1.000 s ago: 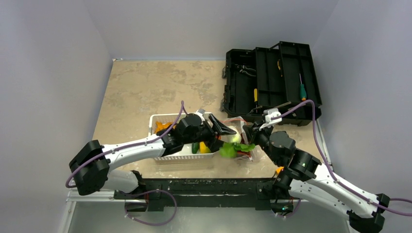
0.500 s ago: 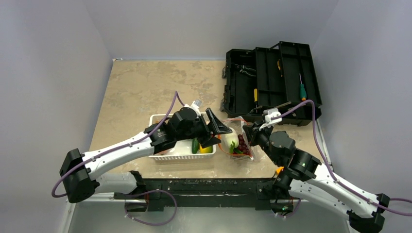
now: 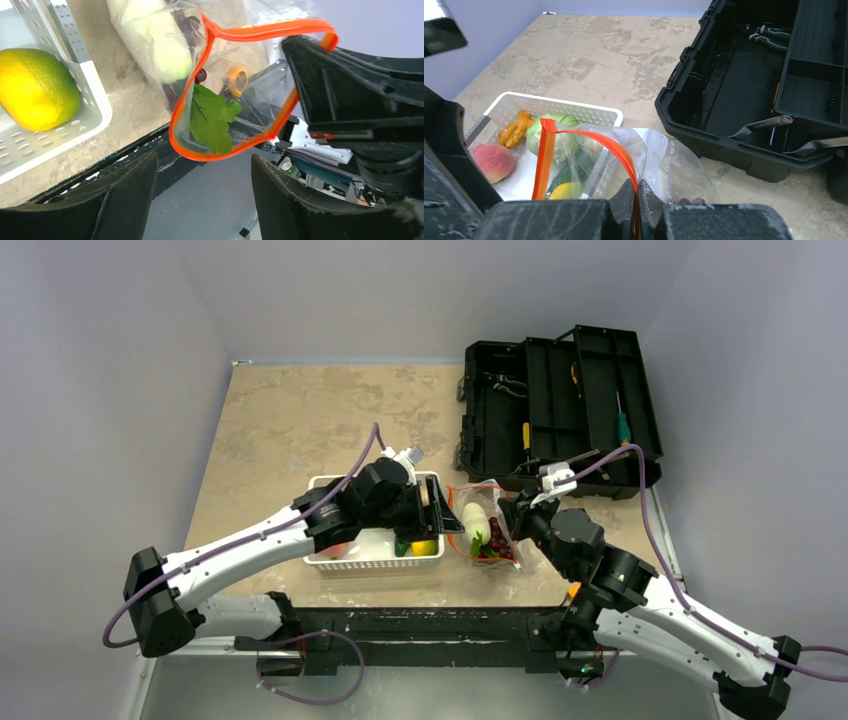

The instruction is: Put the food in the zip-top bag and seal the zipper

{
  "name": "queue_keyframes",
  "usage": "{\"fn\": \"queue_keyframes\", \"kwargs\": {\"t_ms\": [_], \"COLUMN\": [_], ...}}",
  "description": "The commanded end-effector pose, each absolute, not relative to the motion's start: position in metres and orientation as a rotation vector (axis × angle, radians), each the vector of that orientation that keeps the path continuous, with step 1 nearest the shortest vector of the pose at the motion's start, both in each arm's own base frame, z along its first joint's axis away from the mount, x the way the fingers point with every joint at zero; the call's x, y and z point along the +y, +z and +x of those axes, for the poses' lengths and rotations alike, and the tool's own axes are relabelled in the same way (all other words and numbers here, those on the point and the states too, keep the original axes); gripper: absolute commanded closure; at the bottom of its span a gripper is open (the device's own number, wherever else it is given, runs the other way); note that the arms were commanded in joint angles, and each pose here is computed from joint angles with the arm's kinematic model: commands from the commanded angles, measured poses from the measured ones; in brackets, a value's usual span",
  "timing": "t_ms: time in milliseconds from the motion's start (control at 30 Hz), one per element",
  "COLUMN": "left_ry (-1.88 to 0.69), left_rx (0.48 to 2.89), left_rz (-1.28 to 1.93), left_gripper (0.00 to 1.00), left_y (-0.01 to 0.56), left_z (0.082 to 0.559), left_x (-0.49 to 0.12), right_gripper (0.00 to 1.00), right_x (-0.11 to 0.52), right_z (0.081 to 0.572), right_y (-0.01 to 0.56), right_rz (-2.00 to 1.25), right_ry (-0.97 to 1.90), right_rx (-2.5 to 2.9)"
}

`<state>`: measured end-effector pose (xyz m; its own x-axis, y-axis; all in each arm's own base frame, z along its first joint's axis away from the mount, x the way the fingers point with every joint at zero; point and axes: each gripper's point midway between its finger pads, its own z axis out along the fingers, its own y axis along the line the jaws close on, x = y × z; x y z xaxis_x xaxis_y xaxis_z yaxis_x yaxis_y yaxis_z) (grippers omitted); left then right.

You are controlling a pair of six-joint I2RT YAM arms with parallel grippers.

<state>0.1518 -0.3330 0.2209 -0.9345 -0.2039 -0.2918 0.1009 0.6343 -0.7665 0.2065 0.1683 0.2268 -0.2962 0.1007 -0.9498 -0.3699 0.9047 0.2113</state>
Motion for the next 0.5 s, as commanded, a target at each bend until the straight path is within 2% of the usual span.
{"fn": "queue_keyframes", "kwargs": {"t_ms": [0, 100, 133, 267, 333, 367, 467], "left_ry": [-1.181, -1.182, -1.172, -1.178, -1.198, -1.214, -1.286], "left_rx": [2.537, 2.543, 2.548, 2.505, 2.456, 2.427, 2.345], "left_rz": [0.011, 0.047, 0.062, 0.141, 0.169, 0.181, 0.222], "left_gripper": [0.34, 0.41, 0.46, 0.74, 0.97, 1.00, 1.00], "left_y": [0.208, 0.207, 0.205, 0.224, 0.241, 0.252, 0.281], "left_z": [0.150, 0.152, 0.154, 0.160, 0.163, 0.164, 0.161], "left_x": [-0.347, -0.358, -0.361, -0.370, -0.372, -0.372, -0.375], "right_gripper": [1.00, 1.00, 1.00, 1.00, 1.00, 1.00, 1.00], "right_x": [0.172, 0.170, 0.169, 0.167, 0.164, 0.163, 0.151], "right_z": [0.207, 0.206, 0.206, 0.206, 0.206, 0.206, 0.206], "right_y": [0.244, 0.251, 0.254, 0.266, 0.272, 0.276, 0.292], "right_rz": [-0.178, -0.168, -0.164, -0.156, -0.150, -0.142, -0.102], "right_ry": [0.511, 0.522, 0.527, 0.532, 0.519, 0.516, 0.487], "right_rx": [1.770, 1.756, 1.751, 1.732, 1.728, 1.725, 1.721]}}
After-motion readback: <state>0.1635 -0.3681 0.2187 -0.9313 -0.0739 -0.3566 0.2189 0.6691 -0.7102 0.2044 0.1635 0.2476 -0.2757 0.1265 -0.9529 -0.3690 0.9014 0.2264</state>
